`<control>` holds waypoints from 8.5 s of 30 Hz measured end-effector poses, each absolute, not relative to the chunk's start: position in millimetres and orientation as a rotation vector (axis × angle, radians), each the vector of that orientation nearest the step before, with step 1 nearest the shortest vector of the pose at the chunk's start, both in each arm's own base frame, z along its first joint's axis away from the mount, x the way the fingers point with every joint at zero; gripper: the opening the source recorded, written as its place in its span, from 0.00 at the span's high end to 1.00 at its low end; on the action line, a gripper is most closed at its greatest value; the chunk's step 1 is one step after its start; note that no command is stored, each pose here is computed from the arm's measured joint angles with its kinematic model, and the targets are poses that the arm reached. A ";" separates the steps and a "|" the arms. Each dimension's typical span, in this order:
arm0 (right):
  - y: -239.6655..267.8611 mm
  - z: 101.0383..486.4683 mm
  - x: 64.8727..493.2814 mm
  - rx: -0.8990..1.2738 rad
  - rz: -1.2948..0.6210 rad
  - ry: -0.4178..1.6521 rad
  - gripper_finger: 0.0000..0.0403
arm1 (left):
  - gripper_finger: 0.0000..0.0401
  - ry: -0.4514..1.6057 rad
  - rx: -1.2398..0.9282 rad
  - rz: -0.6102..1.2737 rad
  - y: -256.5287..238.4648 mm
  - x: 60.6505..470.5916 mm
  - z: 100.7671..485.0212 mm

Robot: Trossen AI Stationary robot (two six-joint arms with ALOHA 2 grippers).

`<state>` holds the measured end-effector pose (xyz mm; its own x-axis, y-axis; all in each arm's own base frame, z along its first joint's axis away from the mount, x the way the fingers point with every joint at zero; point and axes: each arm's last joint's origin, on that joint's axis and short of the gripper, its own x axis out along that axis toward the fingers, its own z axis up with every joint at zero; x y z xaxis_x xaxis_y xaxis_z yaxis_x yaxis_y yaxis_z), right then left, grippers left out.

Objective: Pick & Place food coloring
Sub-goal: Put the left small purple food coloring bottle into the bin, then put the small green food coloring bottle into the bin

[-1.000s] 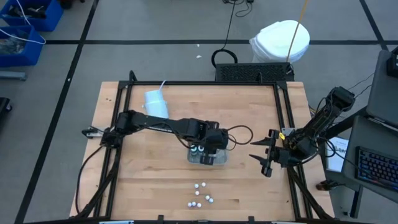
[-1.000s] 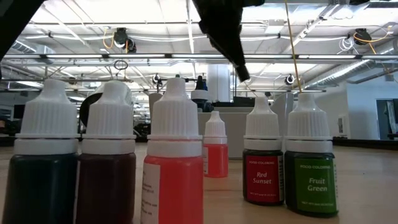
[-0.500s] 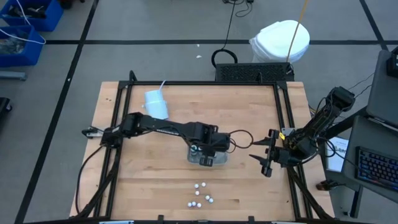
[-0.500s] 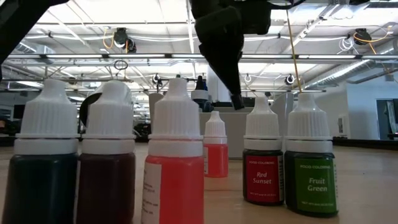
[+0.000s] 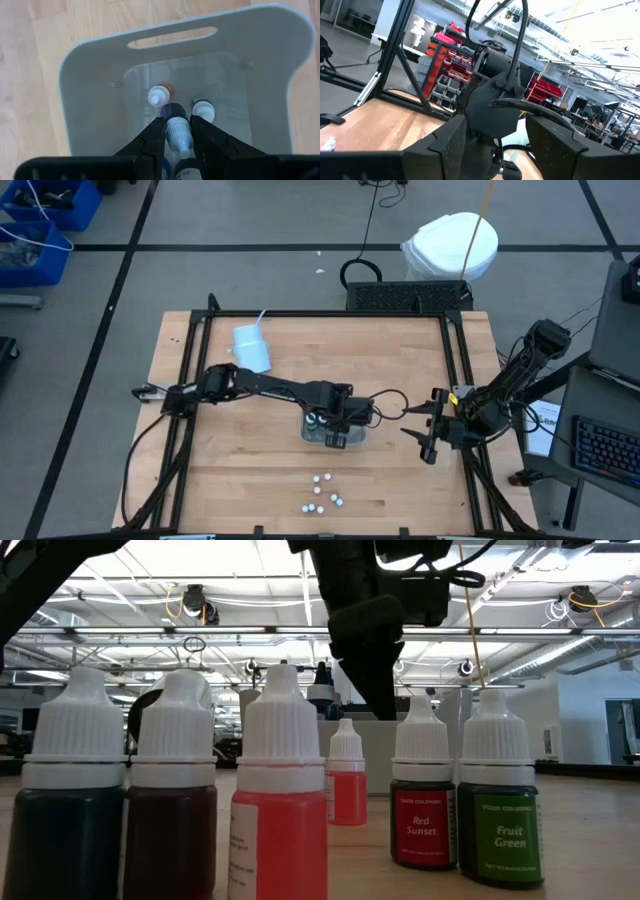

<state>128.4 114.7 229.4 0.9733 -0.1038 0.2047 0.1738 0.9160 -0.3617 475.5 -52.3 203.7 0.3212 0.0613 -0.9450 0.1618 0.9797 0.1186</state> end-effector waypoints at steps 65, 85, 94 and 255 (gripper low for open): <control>114.8 229.5 128.3 -0.388 -0.140 -0.186 0.51 | 0.77 1.336 0.259 -0.098 -50.2 472.6 186.3; 114.9 229.8 128.3 -0.389 -0.137 -0.188 0.51 | 0.77 1.376 0.269 -0.096 -43.0 475.8 170.0; 114.8 229.6 128.4 -0.393 -0.140 -0.185 0.51 | 0.74 1.376 0.257 -0.120 -44.5 475.2 171.1; 301.0 206.7 290.1 -0.145 0.037 0.368 0.58 | 0.94 -0.051 0.056 0.083 -69.8 146.6 193.9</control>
